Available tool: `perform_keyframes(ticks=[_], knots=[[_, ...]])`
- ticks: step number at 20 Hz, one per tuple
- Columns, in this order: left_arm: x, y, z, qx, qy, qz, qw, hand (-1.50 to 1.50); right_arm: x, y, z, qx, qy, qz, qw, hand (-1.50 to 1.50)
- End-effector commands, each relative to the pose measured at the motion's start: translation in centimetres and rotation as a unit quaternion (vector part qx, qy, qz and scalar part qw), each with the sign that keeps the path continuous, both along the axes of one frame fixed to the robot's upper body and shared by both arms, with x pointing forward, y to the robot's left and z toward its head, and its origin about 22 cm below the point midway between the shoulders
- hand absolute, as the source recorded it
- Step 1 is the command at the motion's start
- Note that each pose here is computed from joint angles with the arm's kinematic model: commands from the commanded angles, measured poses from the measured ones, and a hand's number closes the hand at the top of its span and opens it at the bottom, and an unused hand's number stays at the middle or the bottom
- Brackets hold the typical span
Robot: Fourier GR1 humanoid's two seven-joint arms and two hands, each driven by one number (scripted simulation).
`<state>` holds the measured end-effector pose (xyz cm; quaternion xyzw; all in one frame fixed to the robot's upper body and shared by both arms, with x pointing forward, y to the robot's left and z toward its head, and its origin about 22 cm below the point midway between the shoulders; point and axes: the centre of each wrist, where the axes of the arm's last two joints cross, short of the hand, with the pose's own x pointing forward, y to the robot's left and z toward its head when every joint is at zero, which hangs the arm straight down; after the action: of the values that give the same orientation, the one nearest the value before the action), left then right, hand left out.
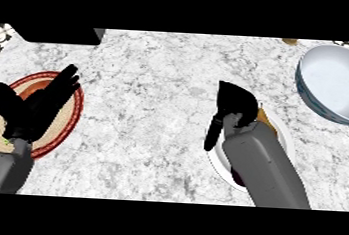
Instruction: Pick the eggplant from the plate and place it in the bowl
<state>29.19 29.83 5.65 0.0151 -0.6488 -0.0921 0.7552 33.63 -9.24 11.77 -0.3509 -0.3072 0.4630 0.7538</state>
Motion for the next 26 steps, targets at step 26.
perform_keyframes(ticks=[26], knots=[[-0.4,1.0,0.1,-0.001,0.003,-0.004,1.0,0.0,-0.9,-4.4,-7.6,-0.077,0.12,-0.102,0.985,-1.5]])
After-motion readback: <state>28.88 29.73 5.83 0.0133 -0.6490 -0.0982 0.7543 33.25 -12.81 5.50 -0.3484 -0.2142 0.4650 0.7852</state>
